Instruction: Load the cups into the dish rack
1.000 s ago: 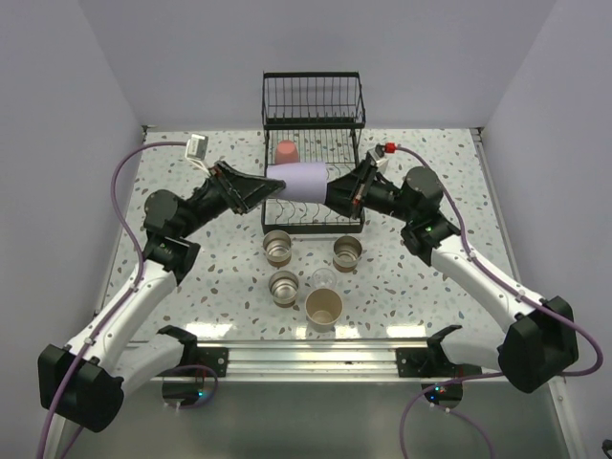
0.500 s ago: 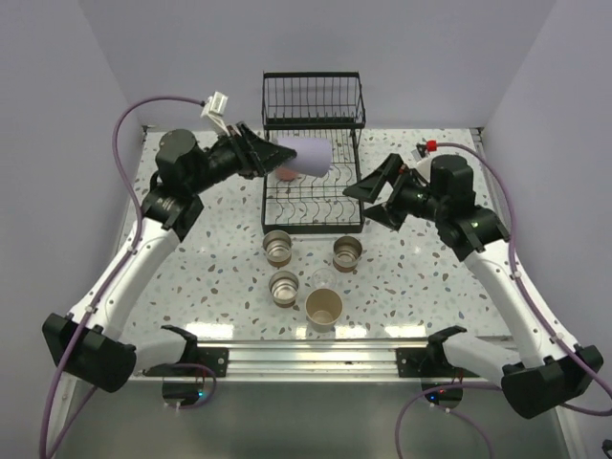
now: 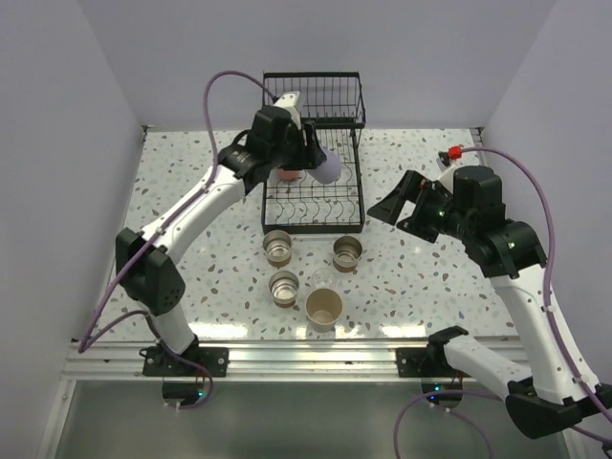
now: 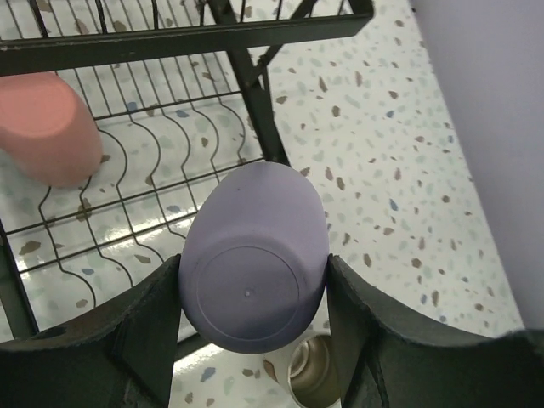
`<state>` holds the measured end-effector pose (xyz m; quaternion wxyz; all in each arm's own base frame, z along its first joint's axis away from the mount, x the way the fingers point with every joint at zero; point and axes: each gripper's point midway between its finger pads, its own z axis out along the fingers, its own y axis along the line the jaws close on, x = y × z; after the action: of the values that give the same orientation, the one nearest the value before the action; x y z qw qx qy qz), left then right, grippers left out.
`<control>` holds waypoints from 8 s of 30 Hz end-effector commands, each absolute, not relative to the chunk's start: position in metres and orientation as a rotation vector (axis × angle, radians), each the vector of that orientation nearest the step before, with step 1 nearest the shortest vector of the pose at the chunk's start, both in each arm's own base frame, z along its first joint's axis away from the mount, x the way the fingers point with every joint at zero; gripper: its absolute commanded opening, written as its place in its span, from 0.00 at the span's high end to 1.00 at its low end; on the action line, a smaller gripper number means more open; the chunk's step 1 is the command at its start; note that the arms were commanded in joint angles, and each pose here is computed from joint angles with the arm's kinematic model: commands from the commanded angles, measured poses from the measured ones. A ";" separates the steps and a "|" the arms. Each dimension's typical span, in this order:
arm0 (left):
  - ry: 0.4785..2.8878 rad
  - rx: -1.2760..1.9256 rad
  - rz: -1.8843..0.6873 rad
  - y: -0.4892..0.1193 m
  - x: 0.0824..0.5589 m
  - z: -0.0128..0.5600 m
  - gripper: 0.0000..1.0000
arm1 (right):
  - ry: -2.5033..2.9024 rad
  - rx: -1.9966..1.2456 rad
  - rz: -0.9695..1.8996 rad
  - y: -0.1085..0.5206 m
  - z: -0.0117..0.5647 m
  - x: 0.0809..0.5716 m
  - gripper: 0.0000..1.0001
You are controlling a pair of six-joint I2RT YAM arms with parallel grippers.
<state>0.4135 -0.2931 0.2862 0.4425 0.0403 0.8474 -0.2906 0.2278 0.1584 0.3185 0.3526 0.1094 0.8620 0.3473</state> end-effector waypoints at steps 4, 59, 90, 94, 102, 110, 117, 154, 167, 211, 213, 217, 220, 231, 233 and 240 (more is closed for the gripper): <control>2.143 0.045 -0.345 -0.293 0.458 0.243 1.00 | 2.249 0.243 0.777 0.139 0.312 0.213 0.02; 2.045 -0.010 -0.152 -0.322 0.551 0.186 0.00 | 2.347 0.278 0.729 0.136 0.285 0.211 0.03; 2.009 -0.175 -0.273 -0.209 0.384 0.285 0.00 | 2.616 -0.339 0.629 0.228 0.216 0.168 0.13; 2.017 -0.213 -0.291 -0.187 0.352 0.277 0.00 | 2.664 -0.434 0.586 0.246 0.197 0.145 0.14; 2.051 -0.263 -0.310 -0.161 0.310 0.261 0.00 | 2.723 -0.530 0.505 0.258 0.169 0.115 0.18; 2.063 -0.269 -0.321 -0.149 0.291 0.262 0.00 | 2.726 -0.534 0.375 0.251 0.157 0.115 0.22; 2.088 -0.273 -0.344 -0.147 0.279 0.254 0.01 | 2.734 -0.522 0.315 0.246 0.141 0.118 0.33; 2.108 -0.182 -0.347 -0.150 0.275 0.253 0.05 | 2.724 -0.589 0.317 0.257 0.123 0.123 1.00; 2.078 -0.099 -0.393 -0.162 0.280 0.277 0.05 | 2.644 -0.594 0.231 0.244 0.148 0.138 1.00; 1.778 0.107 -0.942 -0.193 0.274 0.394 0.01 | 2.042 0.152 1.566 0.249 0.368 0.252 1.00; 1.762 0.122 -0.996 -0.189 0.273 0.395 0.00 | 2.006 0.188 1.627 0.248 0.371 0.254 1.00; 1.658 0.172 -1.230 -0.199 0.265 0.401 0.00 | 1.950 0.221 1.730 0.246 0.382 0.257 1.00; 1.503 0.259 -1.485 -0.207 0.242 0.412 0.00 | 1.900 0.229 1.817 0.248 0.395 0.255 1.00; 1.231 0.343 -1.788 -0.207 0.208 0.434 0.00 | 1.826 0.271 1.915 0.246 0.406 0.248 1.00; 1.216 0.359 -1.801 -0.208 0.205 0.437 0.00 | 1.826 0.289 1.924 0.246 0.404 0.250 1.00; 1.283 0.341 -1.746 -0.211 0.218 0.433 0.00 | 1.798 0.253 1.947 0.249 0.416 0.251 1.00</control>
<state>0.2225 -0.2120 0.4174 0.4371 0.1125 0.5301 -0.7178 0.2599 0.2481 0.3879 0.2243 0.1287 0.6802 0.6859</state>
